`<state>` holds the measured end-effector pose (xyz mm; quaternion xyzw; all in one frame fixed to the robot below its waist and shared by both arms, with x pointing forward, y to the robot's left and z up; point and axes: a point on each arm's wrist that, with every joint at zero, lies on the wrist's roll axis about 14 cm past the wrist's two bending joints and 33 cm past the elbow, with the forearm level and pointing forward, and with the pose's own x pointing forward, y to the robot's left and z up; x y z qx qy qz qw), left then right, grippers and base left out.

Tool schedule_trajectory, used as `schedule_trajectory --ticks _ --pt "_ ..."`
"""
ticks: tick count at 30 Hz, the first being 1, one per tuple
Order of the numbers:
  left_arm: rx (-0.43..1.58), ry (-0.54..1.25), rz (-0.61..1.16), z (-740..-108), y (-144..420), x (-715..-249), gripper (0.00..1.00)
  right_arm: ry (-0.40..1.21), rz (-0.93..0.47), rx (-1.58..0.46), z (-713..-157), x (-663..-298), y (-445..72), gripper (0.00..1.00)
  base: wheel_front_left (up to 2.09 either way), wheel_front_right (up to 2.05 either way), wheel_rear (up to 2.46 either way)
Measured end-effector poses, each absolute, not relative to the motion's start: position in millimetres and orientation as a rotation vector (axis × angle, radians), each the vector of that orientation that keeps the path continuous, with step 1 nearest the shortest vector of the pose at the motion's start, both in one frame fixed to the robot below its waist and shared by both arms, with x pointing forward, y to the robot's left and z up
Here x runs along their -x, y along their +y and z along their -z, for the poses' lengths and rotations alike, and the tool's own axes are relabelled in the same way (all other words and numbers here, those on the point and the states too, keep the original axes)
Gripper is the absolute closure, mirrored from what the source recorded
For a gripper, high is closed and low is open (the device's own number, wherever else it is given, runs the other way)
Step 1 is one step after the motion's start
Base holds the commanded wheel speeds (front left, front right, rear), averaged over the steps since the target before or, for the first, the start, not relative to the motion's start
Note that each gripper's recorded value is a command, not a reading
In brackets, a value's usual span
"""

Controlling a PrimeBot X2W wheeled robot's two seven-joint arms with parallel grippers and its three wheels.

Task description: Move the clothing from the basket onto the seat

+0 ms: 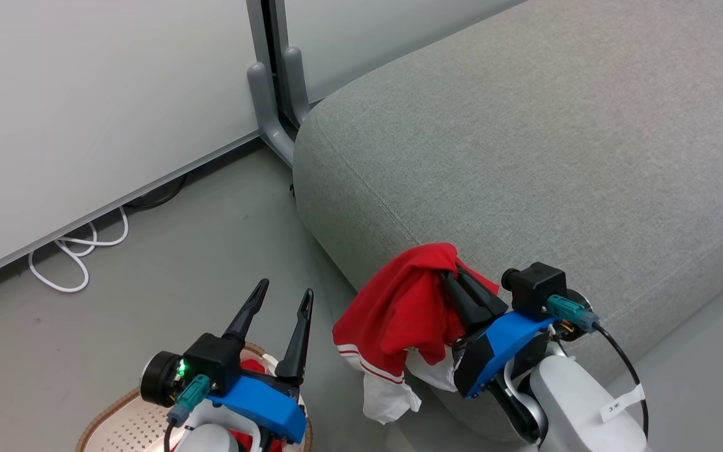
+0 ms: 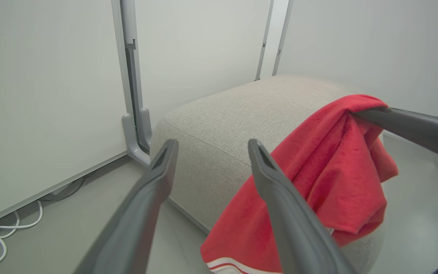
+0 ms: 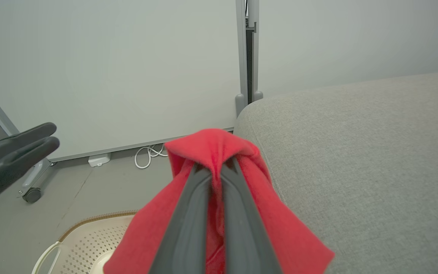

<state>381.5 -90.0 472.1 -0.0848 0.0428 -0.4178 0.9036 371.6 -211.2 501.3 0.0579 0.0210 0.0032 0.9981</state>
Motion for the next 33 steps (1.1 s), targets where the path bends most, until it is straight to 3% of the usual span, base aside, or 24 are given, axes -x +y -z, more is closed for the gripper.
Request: schedule_trajectory --ticks 12,21,33 --pt "0.181 0.097 0.863 -468.3 -87.2 -380.8 0.0 0.04 0.006 -0.095 -506.0 -382.2 -218.5 1.0 0.0 0.0 0.0" --pt "0.188 0.09 0.878 -459.7 -86.6 -399.7 0.0 -0.07 0.084 -0.054 -559.1 -437.8 -261.2 1.0 0.0 0.0 0.0" --pt "0.199 0.083 0.863 -439.0 -70.8 -434.7 0.0 -0.215 0.261 0.144 -658.4 -505.7 -363.0 1.0 0.0 0.0 0.0"
